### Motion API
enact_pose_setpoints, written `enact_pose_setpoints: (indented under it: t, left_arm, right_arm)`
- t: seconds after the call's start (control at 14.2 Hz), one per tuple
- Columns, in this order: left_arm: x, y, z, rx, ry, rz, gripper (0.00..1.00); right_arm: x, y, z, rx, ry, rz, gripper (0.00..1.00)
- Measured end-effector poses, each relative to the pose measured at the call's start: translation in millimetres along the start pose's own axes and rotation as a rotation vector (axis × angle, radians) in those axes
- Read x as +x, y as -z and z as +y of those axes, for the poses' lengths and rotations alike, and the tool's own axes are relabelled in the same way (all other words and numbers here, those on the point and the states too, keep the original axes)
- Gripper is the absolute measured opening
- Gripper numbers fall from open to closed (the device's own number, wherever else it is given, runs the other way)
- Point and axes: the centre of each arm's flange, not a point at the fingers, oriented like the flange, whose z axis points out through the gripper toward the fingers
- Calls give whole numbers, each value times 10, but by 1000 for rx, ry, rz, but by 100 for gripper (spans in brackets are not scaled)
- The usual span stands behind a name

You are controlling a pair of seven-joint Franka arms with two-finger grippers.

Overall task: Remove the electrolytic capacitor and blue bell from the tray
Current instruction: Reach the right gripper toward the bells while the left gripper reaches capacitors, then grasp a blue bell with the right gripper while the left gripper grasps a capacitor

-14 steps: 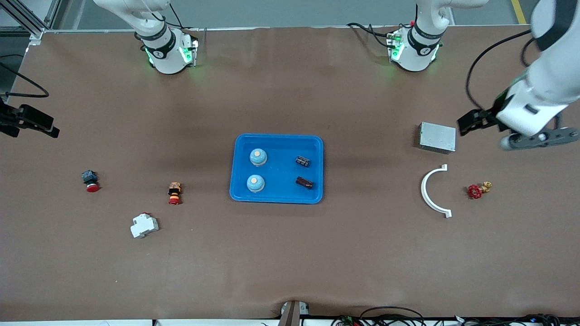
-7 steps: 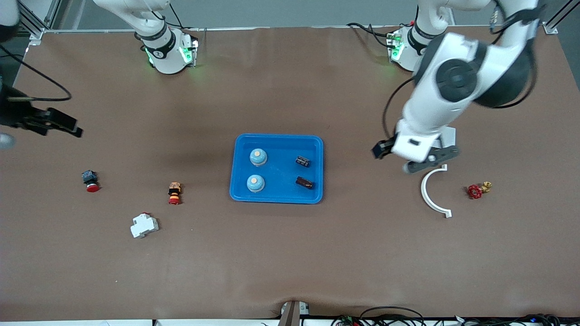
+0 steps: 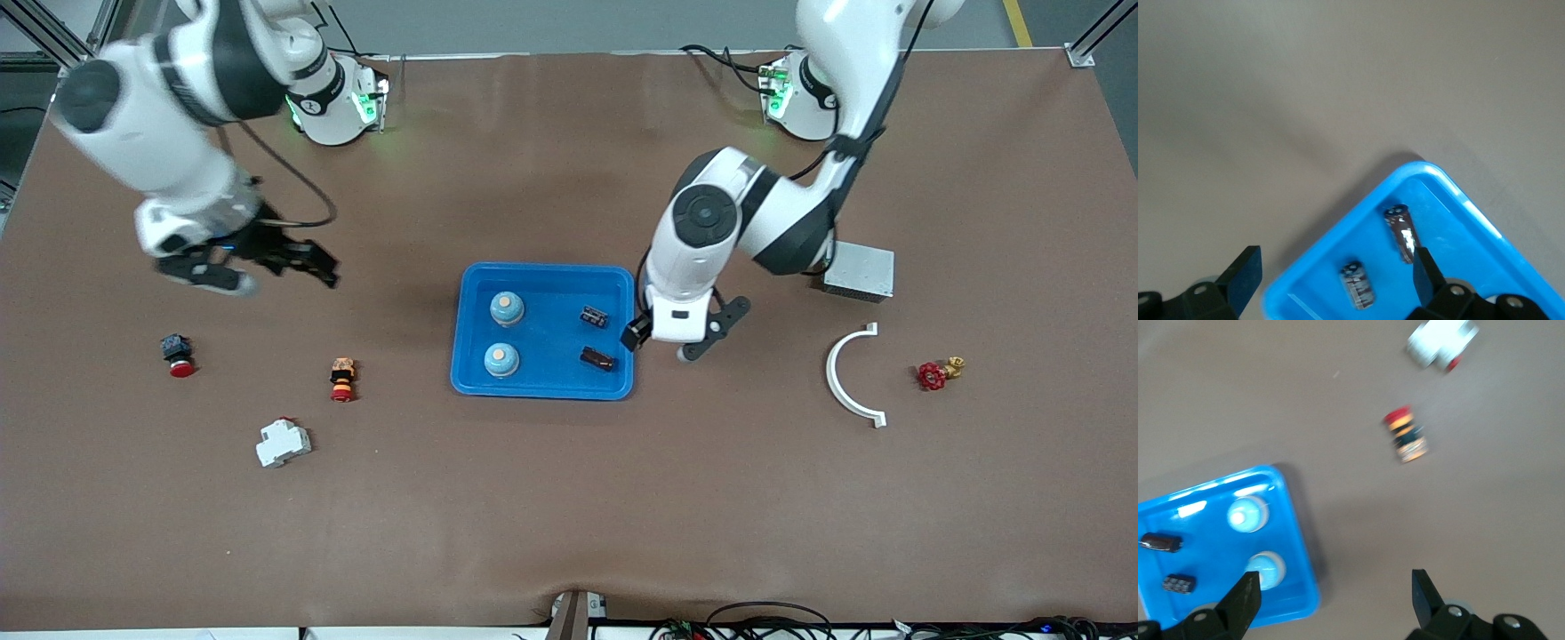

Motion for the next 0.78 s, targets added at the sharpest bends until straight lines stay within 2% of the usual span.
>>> enact_pose_setpoints:
  t: [0.21, 0.35, 0.49, 0.78]
  left_arm:
    - [-335, -484, 141, 11, 85, -12, 100]
    - [-501, -693, 184, 23, 113, -16, 100]
    - [-589, -792, 174, 37, 125, -17, 100]
    - [-841, -1062, 118, 78, 159, -17, 98]
  right_arm:
    - [-414, -805, -550, 18, -76, 8, 100]
    - [-577, -1468, -808, -3, -109, -12, 100]
    - [-729, -1824, -1036, -16, -139, -25, 100]
    - [-1021, -2203, -1308, 16, -177, -7, 100]
